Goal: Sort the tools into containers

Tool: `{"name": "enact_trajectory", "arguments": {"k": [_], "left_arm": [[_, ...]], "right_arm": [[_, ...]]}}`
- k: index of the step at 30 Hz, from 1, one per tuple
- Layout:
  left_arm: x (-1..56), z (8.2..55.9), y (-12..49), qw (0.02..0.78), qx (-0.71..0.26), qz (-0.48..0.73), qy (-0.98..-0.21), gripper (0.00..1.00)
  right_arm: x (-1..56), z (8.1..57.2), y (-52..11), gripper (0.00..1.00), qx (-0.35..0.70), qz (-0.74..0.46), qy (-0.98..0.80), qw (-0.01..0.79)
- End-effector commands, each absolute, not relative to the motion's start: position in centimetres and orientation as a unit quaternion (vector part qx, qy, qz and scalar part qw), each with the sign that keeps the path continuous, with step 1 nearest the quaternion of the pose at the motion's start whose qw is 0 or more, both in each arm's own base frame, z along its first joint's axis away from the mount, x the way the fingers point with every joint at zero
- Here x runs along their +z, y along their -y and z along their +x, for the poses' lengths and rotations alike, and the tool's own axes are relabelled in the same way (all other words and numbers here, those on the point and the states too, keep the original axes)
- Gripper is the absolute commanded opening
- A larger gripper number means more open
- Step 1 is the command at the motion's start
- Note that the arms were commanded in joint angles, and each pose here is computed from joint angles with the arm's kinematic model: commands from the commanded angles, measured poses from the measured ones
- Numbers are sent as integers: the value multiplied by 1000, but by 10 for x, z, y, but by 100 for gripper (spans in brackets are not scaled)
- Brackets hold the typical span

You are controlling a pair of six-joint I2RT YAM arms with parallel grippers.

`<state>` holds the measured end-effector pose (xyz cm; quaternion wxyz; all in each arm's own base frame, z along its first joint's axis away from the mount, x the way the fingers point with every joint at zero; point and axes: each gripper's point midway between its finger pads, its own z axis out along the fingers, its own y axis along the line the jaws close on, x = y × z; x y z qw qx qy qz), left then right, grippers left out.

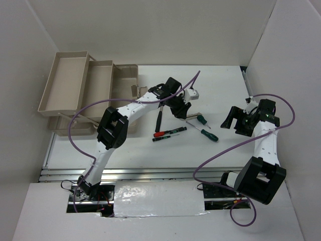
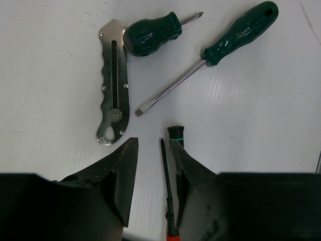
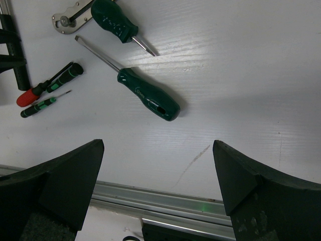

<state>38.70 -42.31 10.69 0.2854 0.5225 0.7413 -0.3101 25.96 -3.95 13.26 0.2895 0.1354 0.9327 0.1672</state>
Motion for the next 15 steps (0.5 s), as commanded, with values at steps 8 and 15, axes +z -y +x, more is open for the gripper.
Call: {"name": "enact_trajectory", "arguments": {"k": [8,15], "left_arm": [[75,406,441,295,-308,499,-755,36],[69,410,450,300,-306,497,-754,35]], "right_arm": [[146,273,40,97,179,130,-925,310],[146,273,39,97,185,130,-925,305]]}}
